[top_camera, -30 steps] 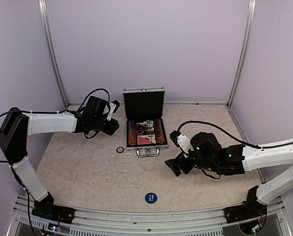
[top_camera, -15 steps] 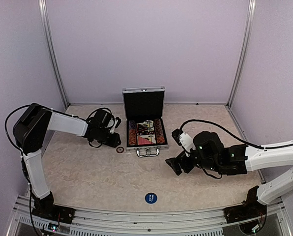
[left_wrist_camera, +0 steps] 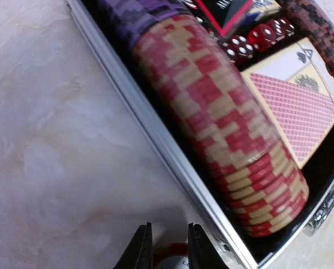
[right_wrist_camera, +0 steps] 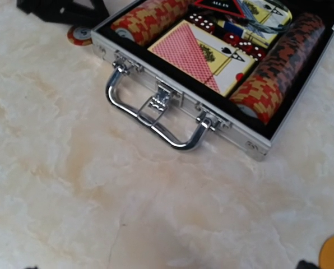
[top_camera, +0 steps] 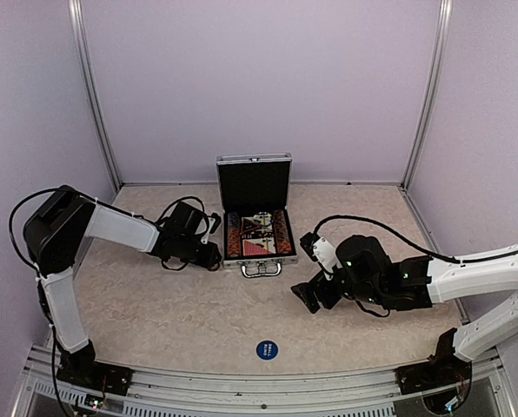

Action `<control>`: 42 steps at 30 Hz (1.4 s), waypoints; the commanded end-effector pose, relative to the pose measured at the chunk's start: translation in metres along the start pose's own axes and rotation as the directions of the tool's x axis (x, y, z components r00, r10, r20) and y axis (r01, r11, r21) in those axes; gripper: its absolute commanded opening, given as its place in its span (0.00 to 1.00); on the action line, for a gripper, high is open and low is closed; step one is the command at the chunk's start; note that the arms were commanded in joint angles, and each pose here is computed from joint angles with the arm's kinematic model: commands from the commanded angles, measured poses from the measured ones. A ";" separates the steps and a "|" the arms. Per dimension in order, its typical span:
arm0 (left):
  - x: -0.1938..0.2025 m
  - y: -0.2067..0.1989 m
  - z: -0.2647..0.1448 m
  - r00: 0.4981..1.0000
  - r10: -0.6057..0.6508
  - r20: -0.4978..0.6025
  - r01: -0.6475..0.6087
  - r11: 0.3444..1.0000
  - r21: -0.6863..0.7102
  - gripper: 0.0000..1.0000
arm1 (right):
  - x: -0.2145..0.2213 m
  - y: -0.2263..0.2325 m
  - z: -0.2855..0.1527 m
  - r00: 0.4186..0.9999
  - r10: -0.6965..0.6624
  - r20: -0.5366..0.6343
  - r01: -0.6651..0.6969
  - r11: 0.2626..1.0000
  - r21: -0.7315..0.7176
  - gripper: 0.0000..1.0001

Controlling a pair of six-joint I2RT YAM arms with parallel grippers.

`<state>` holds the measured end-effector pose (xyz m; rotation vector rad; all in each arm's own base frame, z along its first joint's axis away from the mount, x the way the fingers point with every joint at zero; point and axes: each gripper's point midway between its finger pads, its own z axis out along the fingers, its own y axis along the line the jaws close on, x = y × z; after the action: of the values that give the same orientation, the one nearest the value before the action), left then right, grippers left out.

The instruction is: Pack up texas hold em set

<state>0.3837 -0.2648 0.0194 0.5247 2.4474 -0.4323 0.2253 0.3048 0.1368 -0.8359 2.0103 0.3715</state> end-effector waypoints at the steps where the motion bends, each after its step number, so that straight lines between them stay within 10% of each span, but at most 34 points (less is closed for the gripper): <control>1: 0.055 -0.023 0.000 0.992 0.006 -0.124 -0.002 1.000 0.031 0.22 | -0.007 0.000 0.002 1.000 0.014 0.019 -0.014 1.000 -0.008 1.00; 25: 0.103 -0.094 -0.052 0.995 -0.013 -0.098 0.020 0.997 0.072 0.19 | -0.012 0.024 0.013 0.998 0.063 -0.017 -0.064 0.991 -0.114 1.00; 33: 0.047 -0.057 -0.104 0.982 -0.111 0.150 0.128 0.986 -0.110 0.32 | -0.033 0.052 0.037 0.999 0.013 -0.029 -0.018 0.985 -0.174 1.00; 42: 0.066 -0.030 -0.095 0.964 -0.218 0.150 0.227 0.973 -0.043 0.33 | -0.051 0.088 0.084 0.995 -0.068 -0.071 0.053 0.979 -0.194 1.00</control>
<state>0.2783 -0.2409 0.0767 0.2275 2.3529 -0.4362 0.2361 0.4170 0.1386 -0.9756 2.0283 0.5370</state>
